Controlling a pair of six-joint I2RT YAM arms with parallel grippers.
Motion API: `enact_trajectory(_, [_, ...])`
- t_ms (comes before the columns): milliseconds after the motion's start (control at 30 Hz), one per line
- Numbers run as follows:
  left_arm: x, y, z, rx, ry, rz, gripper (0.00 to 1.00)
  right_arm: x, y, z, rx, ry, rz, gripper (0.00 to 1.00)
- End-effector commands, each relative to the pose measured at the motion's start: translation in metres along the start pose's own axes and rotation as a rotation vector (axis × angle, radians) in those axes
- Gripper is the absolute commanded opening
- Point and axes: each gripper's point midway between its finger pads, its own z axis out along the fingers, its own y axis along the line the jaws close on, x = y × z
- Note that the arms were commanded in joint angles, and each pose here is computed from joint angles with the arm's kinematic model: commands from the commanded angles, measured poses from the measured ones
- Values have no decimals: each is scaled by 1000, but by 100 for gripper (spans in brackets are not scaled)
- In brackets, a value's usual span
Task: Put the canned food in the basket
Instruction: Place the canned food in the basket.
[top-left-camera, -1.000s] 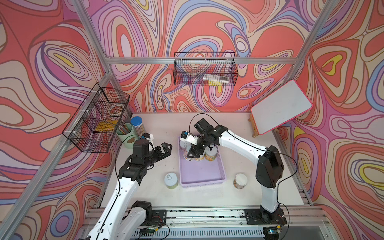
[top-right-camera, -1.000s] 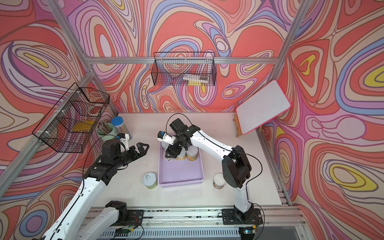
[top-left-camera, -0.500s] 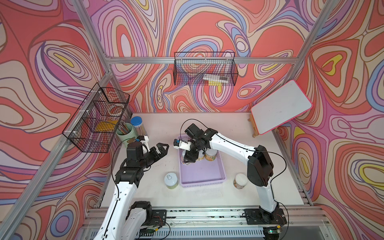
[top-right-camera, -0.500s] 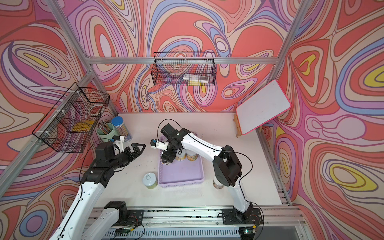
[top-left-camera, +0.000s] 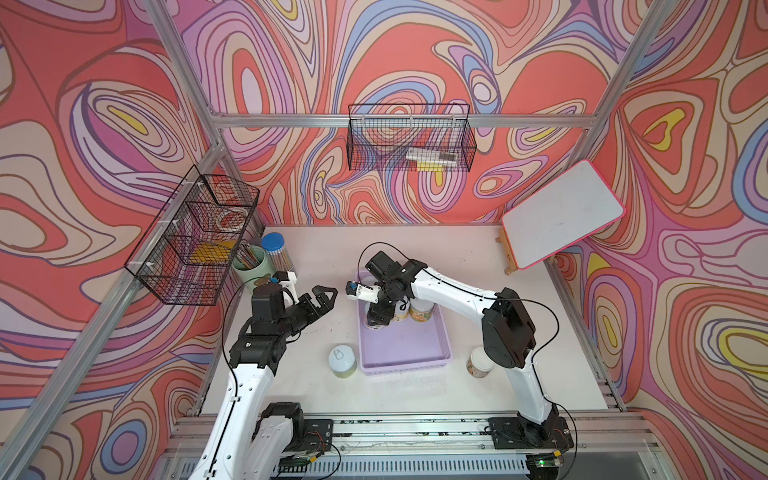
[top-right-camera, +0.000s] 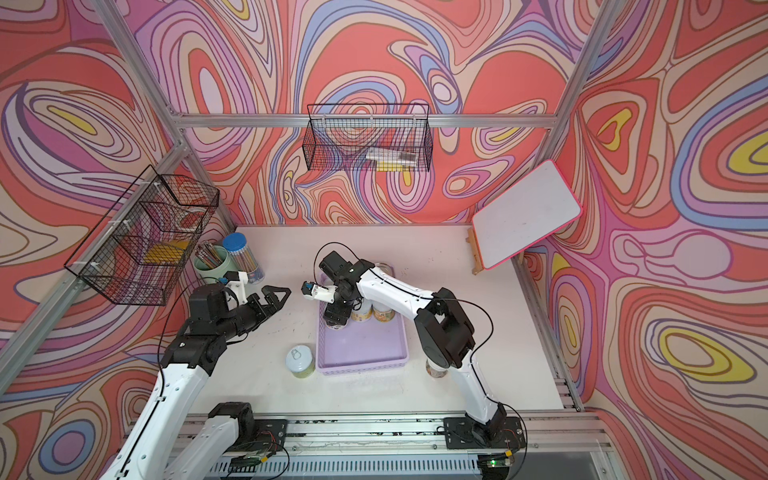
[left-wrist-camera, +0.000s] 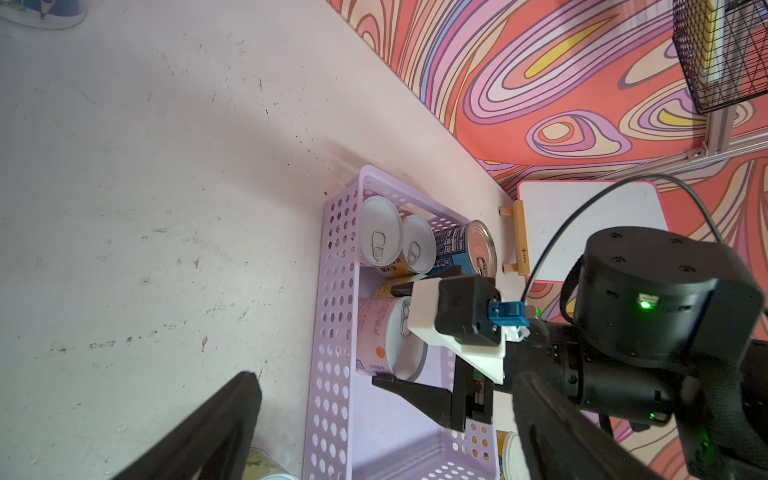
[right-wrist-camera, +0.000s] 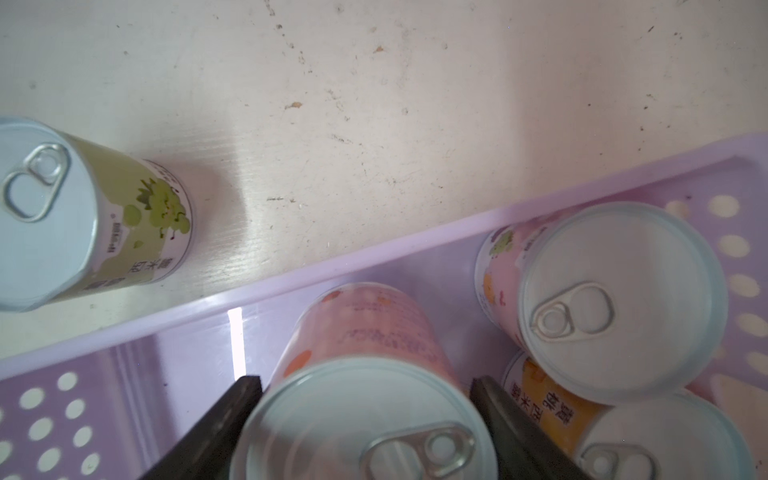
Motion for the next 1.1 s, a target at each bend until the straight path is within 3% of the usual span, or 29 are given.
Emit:
enact_trajectory(0, [-1, -2, -2, 12, -5, 7, 99, -23, -12, -2, 57, -63, -32, 0])
enact_trajectory(300, [0, -1, -2, 10, -3, 5, 99, -24, -39, 9, 190, -68, -14, 0])
enact_trajectory(633, [3, 2, -1, 11, 2, -3, 99, -14, -46, 20, 233, -44, 6, 0])
enact_trajectory(1067, [4, 3, 0, 10, 5, -4, 99, -9, -49, 25, 250, -34, 34, 48])
